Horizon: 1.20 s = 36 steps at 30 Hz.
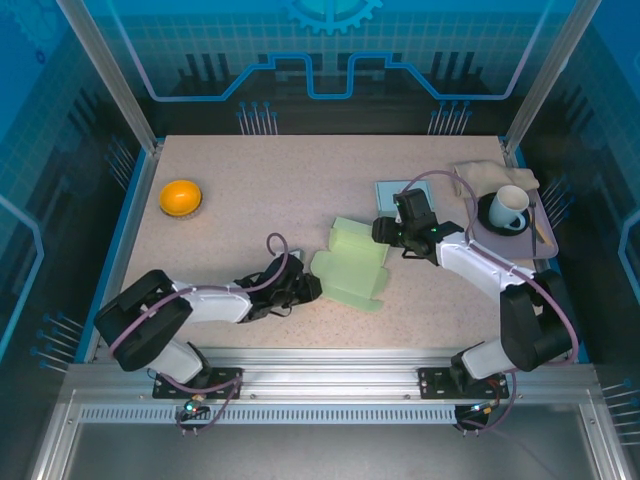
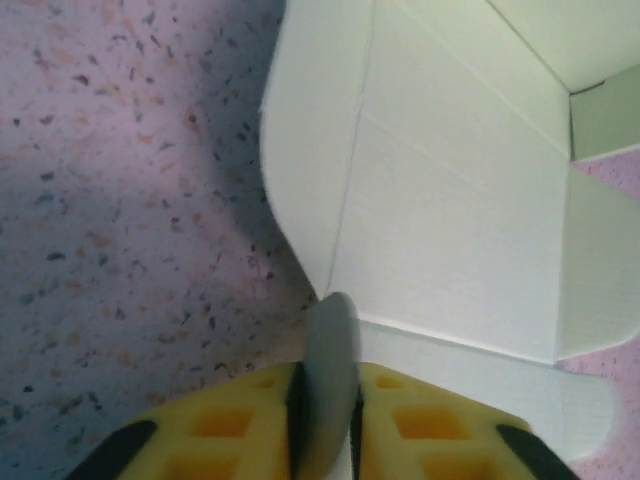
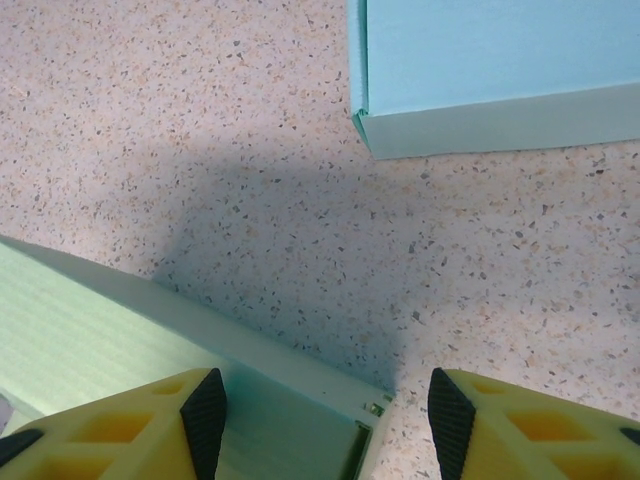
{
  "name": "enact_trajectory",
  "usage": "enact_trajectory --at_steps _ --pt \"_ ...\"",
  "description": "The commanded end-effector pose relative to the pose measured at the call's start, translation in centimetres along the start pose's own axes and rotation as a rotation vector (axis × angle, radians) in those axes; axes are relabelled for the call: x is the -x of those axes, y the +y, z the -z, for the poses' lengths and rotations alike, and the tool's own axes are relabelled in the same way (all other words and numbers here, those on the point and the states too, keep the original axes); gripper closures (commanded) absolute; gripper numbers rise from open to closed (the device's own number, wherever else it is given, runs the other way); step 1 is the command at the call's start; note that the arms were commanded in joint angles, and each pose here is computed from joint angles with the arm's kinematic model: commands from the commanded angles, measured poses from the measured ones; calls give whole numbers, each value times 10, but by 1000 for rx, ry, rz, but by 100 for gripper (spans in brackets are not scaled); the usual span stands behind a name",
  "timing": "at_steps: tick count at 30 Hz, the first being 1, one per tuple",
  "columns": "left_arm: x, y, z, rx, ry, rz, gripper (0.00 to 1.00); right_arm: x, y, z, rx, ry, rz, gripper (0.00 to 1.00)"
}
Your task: Fold the paper box
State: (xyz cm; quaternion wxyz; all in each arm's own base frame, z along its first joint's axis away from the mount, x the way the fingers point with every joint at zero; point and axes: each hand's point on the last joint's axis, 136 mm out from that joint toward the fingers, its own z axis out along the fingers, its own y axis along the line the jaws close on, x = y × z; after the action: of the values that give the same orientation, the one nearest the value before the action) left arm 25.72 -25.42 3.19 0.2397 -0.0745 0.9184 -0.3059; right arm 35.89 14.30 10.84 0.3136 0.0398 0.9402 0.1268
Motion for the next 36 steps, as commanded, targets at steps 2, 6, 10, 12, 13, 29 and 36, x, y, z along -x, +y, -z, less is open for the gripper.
enact_trajectory --at_steps 2,6,10,12,13,29,36 --pt "27 -20 12 12 -78 -102 100 -27 -17 2 -72 89 15 41" --pt "39 -18 35 98 -98 -229 100 -22 -13 6 -45 74 9 41" --pt "48 -3 69 249 -89 -402 100 -2 -1 26 28 13 0 38" --pt "50 5 86 316 -64 -506 100 12 4 41 60 -27 1 37" --pt "50 9 96 356 -42 -560 100 20 6 51 77 -49 3 36" --pt "123 -23 252 719 -13 -1085 100 56 1 198 97 -394 243 31" --pt "137 -62 257 938 51 -1518 100 47 -4 228 100 -478 288 29"
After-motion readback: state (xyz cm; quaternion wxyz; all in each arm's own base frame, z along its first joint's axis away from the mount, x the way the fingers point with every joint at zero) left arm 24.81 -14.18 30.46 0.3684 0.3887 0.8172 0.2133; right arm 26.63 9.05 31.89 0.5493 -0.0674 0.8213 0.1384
